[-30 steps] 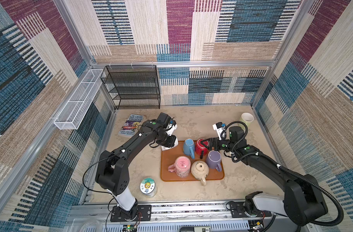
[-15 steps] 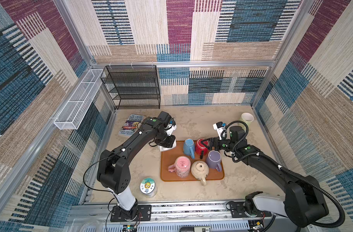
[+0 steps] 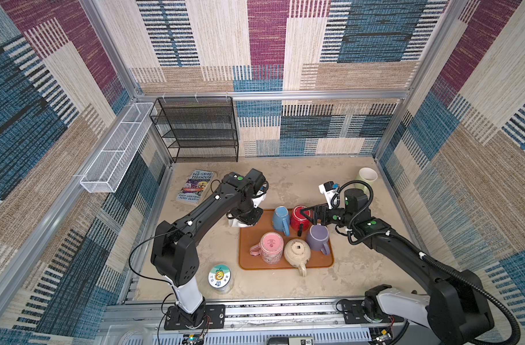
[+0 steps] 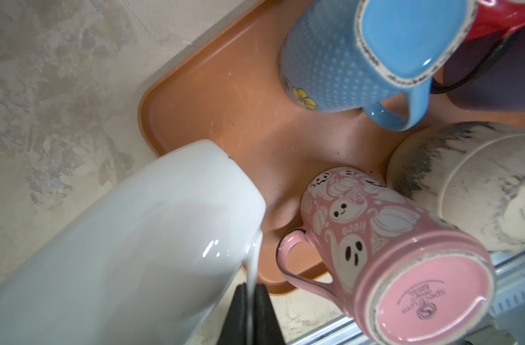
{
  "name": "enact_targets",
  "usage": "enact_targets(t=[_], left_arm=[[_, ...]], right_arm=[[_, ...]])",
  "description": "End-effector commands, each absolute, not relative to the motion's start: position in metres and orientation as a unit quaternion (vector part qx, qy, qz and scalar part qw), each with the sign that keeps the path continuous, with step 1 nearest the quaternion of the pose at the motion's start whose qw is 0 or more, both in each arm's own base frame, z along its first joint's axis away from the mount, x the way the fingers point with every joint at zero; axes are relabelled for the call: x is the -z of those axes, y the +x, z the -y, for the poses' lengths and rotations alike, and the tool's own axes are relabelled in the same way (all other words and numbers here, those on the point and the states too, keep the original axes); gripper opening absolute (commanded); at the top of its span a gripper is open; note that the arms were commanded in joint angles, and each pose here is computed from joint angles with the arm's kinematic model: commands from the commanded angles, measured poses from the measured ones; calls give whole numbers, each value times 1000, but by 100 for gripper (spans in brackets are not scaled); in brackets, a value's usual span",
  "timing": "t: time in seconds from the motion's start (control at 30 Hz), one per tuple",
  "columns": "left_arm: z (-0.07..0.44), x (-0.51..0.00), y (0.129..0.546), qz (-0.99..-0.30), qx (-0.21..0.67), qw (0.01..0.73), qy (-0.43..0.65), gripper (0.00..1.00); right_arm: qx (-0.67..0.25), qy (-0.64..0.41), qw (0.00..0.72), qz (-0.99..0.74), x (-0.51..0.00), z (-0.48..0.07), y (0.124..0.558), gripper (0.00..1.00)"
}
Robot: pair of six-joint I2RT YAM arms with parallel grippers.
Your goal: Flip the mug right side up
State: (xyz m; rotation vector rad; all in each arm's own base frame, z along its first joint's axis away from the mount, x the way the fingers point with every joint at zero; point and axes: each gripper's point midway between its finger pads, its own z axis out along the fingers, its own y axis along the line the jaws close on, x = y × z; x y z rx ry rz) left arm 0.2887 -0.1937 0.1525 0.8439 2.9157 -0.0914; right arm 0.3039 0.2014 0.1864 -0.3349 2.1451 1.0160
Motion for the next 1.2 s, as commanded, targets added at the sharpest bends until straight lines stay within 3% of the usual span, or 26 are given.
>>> enact_targets(t=[0.0, 0.27, 0.97, 1.17], left_arm=[[196, -160, 294, -956, 27, 60, 286, 0], [208, -173, 307, -955, 56, 81, 278, 0], [175, -159, 383, -935, -158, 44, 316, 0], [197, -182, 377, -956, -59, 77, 275, 0]], right_arm=[[-390, -130, 371, -833, -188, -200, 305, 90], [-388, -129, 371, -834, -188, -200, 305, 91], [-396, -124, 383, -825, -195, -198, 299, 90], [-399, -124, 381, -825, -192, -198, 298, 90]])
